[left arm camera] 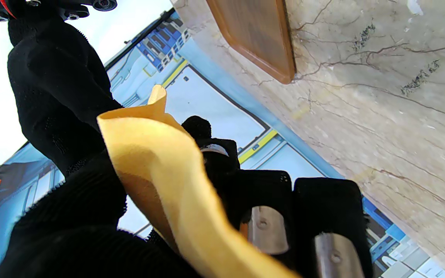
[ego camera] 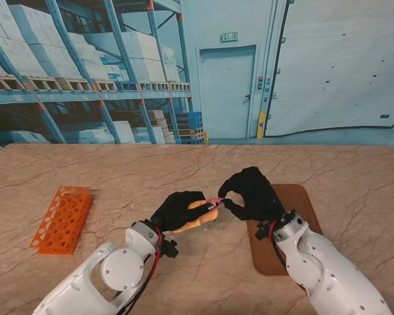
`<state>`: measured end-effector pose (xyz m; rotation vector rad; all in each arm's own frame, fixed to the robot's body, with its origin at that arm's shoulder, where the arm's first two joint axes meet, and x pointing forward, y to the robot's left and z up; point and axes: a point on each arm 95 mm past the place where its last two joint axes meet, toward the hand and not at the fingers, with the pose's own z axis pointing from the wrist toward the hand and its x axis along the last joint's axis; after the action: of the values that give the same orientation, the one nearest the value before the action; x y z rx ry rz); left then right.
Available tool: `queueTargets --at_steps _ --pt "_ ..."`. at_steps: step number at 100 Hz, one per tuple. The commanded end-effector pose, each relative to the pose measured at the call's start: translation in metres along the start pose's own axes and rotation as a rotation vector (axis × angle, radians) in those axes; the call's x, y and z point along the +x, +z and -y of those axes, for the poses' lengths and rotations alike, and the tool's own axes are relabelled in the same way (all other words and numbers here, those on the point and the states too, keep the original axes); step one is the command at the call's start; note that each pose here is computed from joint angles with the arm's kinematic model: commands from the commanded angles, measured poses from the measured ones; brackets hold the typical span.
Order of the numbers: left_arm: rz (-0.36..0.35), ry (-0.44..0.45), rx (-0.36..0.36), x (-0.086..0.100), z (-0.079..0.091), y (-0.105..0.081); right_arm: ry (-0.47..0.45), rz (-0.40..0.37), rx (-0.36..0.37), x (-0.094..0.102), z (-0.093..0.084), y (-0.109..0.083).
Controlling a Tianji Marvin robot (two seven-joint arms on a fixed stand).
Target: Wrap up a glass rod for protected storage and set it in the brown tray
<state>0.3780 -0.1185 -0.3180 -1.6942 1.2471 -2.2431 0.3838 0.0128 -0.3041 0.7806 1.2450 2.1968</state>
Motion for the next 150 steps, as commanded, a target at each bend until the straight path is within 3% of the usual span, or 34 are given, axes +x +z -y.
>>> queueTargets --at_steps 1,22,42,74,103,150 --pt "0.001 -0.005 -0.007 0.001 -0.003 -0.001 0.007 -0.011 -0.006 0.003 0.0 0.002" --pt "0.0 -0.006 0.001 0.002 -0.002 -0.002 -0.006 -0.023 0.003 0.003 0.0 -0.001" --pt "-0.005 -0.006 0.002 0.002 -0.002 -0.002 0.011 0.028 0.007 -0.001 0.001 -0.003" --pt "-0.003 -0.006 -0.001 0.003 -0.003 -0.002 0.354 0.264 0.077 0.003 0.015 -0.002" --pt "-0.001 -0.007 -0.003 0.003 -0.003 -0.002 0.579 0.365 0.136 0.002 0.018 -0.005" --pt "-0.019 0.013 -0.032 0.004 -0.004 -0.002 0.756 0.462 0.181 0.0 0.023 -0.006"
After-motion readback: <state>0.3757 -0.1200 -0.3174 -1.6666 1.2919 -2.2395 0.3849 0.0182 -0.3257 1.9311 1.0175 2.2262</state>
